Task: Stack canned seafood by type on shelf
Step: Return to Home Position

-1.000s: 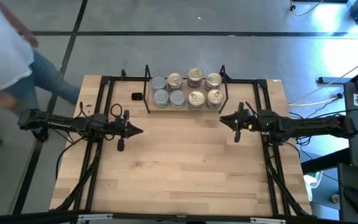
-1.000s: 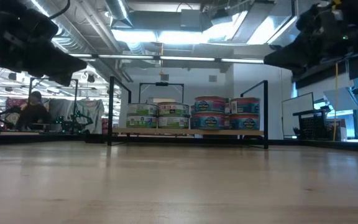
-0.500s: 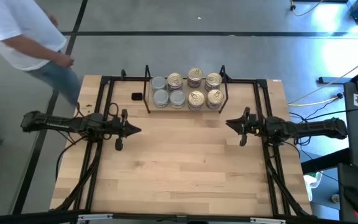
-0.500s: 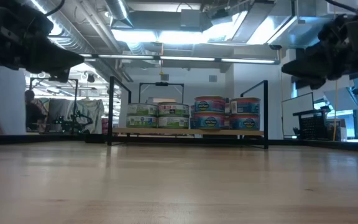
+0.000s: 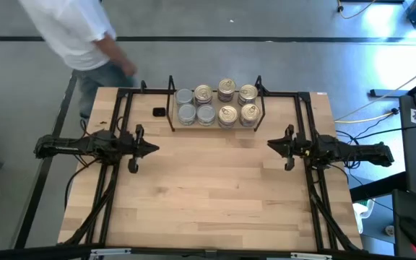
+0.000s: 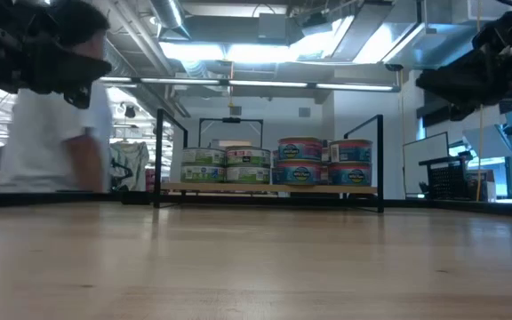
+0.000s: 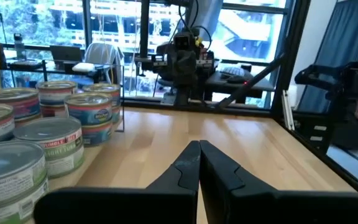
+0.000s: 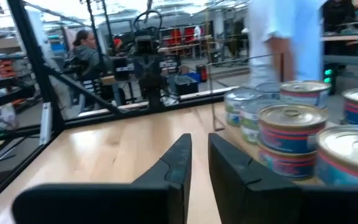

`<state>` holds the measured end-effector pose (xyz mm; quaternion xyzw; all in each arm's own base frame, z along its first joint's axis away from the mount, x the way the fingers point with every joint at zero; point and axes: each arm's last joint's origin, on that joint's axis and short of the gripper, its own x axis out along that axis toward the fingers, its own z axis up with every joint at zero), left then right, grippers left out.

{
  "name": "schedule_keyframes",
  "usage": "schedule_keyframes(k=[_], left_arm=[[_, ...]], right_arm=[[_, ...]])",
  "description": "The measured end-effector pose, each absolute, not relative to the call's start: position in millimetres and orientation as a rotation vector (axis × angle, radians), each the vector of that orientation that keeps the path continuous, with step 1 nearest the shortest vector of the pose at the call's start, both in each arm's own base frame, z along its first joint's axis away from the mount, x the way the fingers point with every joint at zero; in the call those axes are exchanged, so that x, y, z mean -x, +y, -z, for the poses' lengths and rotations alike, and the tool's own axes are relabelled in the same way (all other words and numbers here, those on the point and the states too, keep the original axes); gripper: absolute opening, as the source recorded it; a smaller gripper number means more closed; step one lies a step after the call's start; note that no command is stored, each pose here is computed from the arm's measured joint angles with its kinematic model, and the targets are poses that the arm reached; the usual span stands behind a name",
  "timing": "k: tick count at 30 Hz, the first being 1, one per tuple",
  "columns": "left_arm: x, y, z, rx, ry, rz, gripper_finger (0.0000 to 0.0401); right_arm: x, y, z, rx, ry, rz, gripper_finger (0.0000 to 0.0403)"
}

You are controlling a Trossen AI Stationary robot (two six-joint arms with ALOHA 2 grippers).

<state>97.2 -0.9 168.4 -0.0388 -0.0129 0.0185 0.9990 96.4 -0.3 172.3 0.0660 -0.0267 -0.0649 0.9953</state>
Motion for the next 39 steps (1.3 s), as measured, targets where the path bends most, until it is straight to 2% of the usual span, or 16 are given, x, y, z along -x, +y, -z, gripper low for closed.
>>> schedule_keyframes(k=[4, 39], left_arm=[[-97.3, -1.0, -168.3, 0.078, -0.024, -0.035, 0.0005], [-97.7, -1.1, -167.8, 0.053, -0.018, -0.033, 0.0005]], right_arm=[[-97.6, 1.2, -170.2, -0.131, -0.026, 0.081, 0.0052], [-97.6, 1.1, -171.9, -0.13, -0.052, 0.085, 0.0052]])
